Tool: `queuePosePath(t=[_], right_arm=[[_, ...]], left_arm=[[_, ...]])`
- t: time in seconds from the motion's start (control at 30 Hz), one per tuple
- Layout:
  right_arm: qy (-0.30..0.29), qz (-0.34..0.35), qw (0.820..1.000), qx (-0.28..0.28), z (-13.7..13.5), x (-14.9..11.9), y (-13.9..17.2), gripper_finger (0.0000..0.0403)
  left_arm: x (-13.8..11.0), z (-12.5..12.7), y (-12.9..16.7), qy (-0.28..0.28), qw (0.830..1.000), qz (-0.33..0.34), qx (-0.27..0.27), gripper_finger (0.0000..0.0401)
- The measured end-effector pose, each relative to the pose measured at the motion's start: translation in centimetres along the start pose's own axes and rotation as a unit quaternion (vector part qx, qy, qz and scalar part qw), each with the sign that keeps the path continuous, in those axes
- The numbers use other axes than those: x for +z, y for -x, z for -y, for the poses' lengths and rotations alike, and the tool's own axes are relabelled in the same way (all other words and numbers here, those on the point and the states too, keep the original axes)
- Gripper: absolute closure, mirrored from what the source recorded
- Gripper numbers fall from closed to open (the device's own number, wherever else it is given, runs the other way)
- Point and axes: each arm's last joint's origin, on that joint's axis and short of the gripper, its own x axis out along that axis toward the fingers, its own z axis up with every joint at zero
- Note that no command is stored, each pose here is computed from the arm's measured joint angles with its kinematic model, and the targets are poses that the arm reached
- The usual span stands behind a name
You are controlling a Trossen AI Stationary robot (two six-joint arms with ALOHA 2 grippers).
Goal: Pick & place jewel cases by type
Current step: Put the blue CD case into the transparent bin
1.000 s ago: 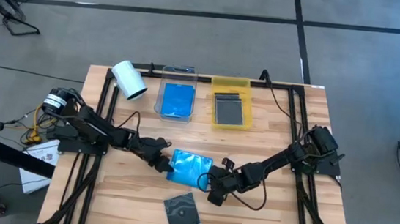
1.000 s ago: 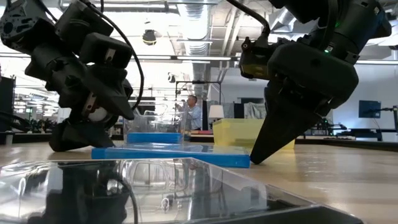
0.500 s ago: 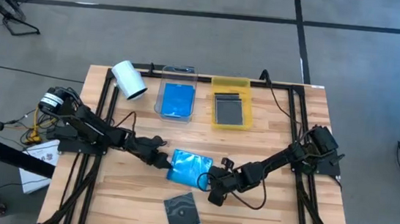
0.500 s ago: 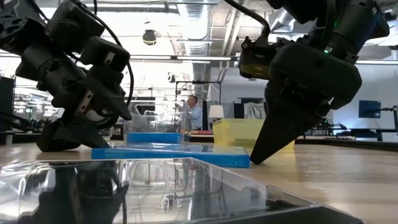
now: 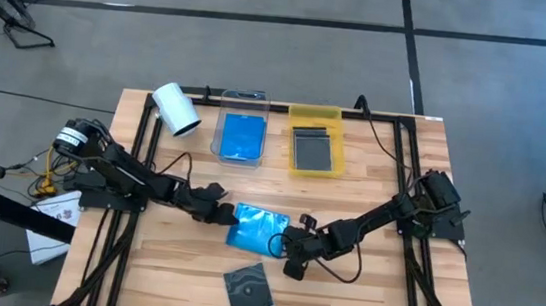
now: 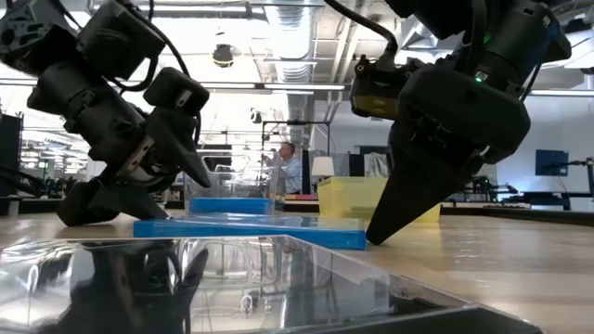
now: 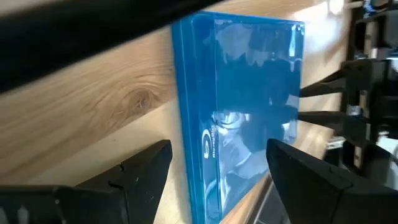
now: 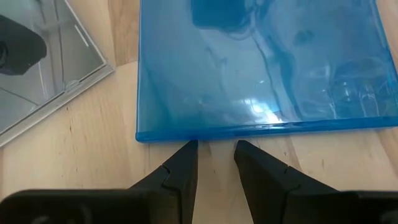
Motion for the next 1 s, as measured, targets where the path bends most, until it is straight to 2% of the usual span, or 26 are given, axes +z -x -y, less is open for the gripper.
queuePosePath(t=[0.3, 0.47, 0.67, 1.0], right_arm=[[0.012, 0.004, 1.0, -0.002, 0.0, 0.1, 0.0, 0.0294], [0.019, 0.005, 1.0, -0.003, 0.2, 0.1, -0.1, 0.0294], [0.031, 0.007, 1.0, -0.003, 0.2, 0.2, -0.1, 0.0294], [0.033, 0.013, 0.999, 0.0, 0.2, 0.3, -0.2, 0.0294]], left_arm=[[0.1, 0.2, -0.1, 0.014, 1.0, -0.002, 0.006, 0.0133], [0.0, 0.5, -1.0, 0.028, 0.999, -0.012, -0.017, 0.0133], [-0.1, 0.7, -1.1, 0.026, 0.999, -0.011, -0.02, 0.0133], [0.0, 1.5, -1.4, -0.005, 0.996, 0.005, -0.084, 0.0133]])
